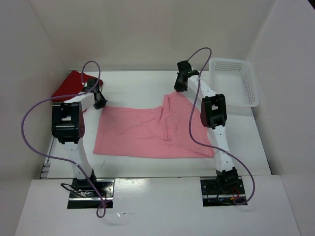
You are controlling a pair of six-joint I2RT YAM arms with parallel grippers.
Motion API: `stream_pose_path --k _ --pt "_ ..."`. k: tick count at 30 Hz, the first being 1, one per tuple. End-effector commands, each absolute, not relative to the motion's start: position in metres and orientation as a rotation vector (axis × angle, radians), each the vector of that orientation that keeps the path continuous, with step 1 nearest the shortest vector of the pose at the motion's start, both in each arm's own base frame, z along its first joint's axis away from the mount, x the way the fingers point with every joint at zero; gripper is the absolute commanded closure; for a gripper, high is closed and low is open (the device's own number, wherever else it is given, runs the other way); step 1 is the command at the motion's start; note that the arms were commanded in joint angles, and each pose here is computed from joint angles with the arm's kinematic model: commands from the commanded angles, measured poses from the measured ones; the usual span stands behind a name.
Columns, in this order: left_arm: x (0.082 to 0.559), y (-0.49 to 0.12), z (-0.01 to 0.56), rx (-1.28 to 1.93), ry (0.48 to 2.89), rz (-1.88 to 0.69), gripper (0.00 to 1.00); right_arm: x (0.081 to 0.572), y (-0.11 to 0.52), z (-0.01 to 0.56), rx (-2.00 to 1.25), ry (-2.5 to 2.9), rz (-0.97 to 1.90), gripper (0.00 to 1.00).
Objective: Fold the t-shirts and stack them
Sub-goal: Grab one side of the 2/3 rectangular tshirt with both arms
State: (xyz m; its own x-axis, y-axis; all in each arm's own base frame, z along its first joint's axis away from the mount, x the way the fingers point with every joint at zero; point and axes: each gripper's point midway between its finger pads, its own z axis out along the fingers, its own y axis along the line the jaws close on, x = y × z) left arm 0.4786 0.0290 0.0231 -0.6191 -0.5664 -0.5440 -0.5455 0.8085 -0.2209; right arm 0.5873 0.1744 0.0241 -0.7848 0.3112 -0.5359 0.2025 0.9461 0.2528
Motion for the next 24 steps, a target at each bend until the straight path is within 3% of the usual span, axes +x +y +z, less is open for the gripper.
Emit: stream_pose_path --k 1,7,24 --pt "0.478 0.027 0.034 -0.823 2.350 -0.082 0.95 0.585 0.172 0.054 0.364 2.459 0.211 0.94" --pt "0.477 0.029 0.049 -0.816 2.308 -0.083 1.00 0.570 0.167 0.087 0.388 2.400 0.239 1.00" --pt "0.453 0.026 0.103 -0.818 2.184 -0.135 1.00 0.460 0.131 0.136 0.497 2.377 0.281 1.00"
